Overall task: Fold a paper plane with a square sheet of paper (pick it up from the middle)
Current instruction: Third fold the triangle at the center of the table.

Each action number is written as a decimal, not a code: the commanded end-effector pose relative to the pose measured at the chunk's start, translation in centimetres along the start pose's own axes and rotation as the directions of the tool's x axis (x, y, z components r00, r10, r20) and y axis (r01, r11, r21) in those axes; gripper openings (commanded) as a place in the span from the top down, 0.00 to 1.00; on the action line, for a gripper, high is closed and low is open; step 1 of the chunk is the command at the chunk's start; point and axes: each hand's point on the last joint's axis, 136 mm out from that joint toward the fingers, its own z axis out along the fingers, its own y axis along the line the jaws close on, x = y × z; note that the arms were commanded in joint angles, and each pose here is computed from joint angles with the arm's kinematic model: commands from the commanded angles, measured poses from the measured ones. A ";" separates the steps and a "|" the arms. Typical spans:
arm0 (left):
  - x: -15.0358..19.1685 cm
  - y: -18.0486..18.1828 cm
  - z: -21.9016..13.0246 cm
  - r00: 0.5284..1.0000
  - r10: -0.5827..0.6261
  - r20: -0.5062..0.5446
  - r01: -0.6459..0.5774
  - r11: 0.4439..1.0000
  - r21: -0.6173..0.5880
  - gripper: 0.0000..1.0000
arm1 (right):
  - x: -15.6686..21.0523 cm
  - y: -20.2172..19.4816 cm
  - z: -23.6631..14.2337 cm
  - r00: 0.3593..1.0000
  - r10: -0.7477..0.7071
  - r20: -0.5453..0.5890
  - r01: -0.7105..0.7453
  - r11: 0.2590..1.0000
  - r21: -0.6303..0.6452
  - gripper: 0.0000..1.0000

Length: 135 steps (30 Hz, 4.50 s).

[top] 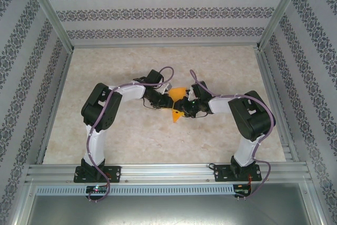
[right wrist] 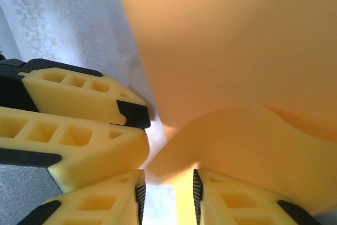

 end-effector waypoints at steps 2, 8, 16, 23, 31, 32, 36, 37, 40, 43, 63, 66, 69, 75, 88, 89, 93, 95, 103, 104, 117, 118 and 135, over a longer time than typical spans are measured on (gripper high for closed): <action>-0.6 -0.9 -1.5 0.999 0.010 0.049 -0.011 1.000 0.010 0.68 | 0.0 -2.5 0.3 1.000 0.026 0.017 -0.027 0.996 0.083 0.64; -1.1 -0.9 -3.3 0.995 -0.006 0.099 0.005 1.000 0.014 0.63 | 0.1 -2.4 0.2 0.999 0.025 0.021 -0.027 0.997 0.078 0.62; -2.2 -0.9 -4.0 0.988 -0.041 0.148 0.034 0.998 0.046 0.58 | 0.2 -2.3 0.1 1.000 0.020 0.020 -0.022 0.997 0.071 0.65; -2.2 -1.6 -3.1 0.994 -0.042 0.103 0.032 0.994 0.100 0.66 | 0.3 -2.6 0.0 1.000 0.015 0.018 -0.017 0.996 0.085 0.77; -1.9 -1.5 -1.3 0.998 -0.041 0.045 0.035 0.992 0.119 0.72 | 0.4 -2.7 -0.1 1.000 0.013 0.017 -0.015 0.996 0.092 0.84; -1.9 -1.6 -1.1 0.998 -0.038 0.041 0.033 0.992 0.118 0.73 | 0.4 -2.7 -0.1 1.000 0.012 0.016 -0.013 0.996 0.092 0.85; -1.9 -1.5 -0.4 0.999 -0.025 0.022 0.022 0.995 0.100 0.74 | 0.4 -2.7 0.0 1.000 0.010 0.013 -0.011 0.996 0.091 0.87; -1.9 -1.4 -0.3 1.000 -0.023 0.019 0.021 0.995 0.093 0.75 | 0.4 -2.6 0.0 1.000 0.008 0.012 -0.009 0.996 0.090 0.87; -1.9 -1.5 0.1 1.000 -0.018 0.013 0.017 0.996 0.092 0.77 | 0.4 -2.7 0.0 1.000 0.008 0.011 -0.009 0.996 0.091 0.89; -1.9 -1.5 0.4 1.000 -0.009 0.008 0.008 0.996 0.085 0.79 | 0.4 -2.8 0.0 1.000 0.007 0.010 -0.008 0.996 0.091 0.90; -0.5 0.1 2.3 0.998 0.037 -0.055 -0.037 0.999 0.001 0.81 | 0.4 -2.5 -0.2 1.000 -0.002 0.006 0.002 0.996 0.087 0.93; -0.3 0.5 2.8 0.997 0.047 -0.068 -0.048 0.999 -0.017 0.81 | 0.3 -2.3 -0.2 1.000 -0.005 0.007 0.005 0.997 0.082 0.93; -0.1 0.9 3.2 0.995 0.054 -0.078 -0.058 0.998 -0.040 0.81 | 0.3 -2.2 -0.3 1.000 -0.010 0.007 0.009 0.997 0.079 0.93; 0.5 2.0 3.7 0.993 0.062 -0.101 -0.072 0.993 -0.093 0.81 | 0.1 -1.6 -0.6 1.000 -0.023 0.014 0.022 0.998 0.066 0.90; 2.0 4.3 4.8 0.986 0.078 -0.150 -0.107 0.974 -0.200 0.81 | -1.4 0.8 -2.6 0.994 -0.048 0.101 0.049 0.999 -0.007 0.88; 2.1 4.4 4.8 0.985 0.079 -0.153 -0.109 0.973 -0.202 0.81 | -1.6 0.8 -2.7 0.993 -0.046 0.111 0.047 0.999 -0.008 0.88; 2.1 4.4 4.9 0.984 0.089 -0.154 -0.120 0.971 -0.207 0.81 | -2.3 0.5 -2.7 0.992 -0.032 0.125 0.033 0.999 -0.005 0.91; 2.2 4.4 4.9 0.984 0.090 -0.156 -0.122 0.970 -0.209 0.81 | -2.4 0.1 -2.4 0.993 -0.026 0.119 0.026 1.000 0.006 0.93; 2.4 4.5 4.9 0.982 0.101 -0.160 -0.135 0.966 -0.219 0.81 | -3.0 -2.1 -1.9 0.992 -0.005 0.128 -0.002 0.998 0.057 0.95; 2.4 4.5 4.8 0.982 0.102 -0.160 -0.137 0.965 -0.223 0.81 | -3.0 -2.5 -1.9 0.991 -0.002 0.131 -0.007 0.998 0.069 0.95; 2.6 5.1 5.0 0.980 0.120 -0.156 -0.159 0.952 -0.263 0.81 | -3.1 -6.2 -3.1 0.986 0.007 0.167 -0.040 0.980 0.193 0.95; 2.6 5.2 5.1 0.980 0.120 -0.157 -0.159 0.950 -0.268 0.81 | -3.1 -6.4 -3.2 0.985 0.008 0.172 -0.043 0.980 0.196 0.95; 3.6 6.2 5.9 0.972 0.129 -0.195 -0.185 0.934 -0.304 0.81 | -5.1 -8.4 -5.7 0.967 0.008 0.256 -0.070 0.970 0.232 0.95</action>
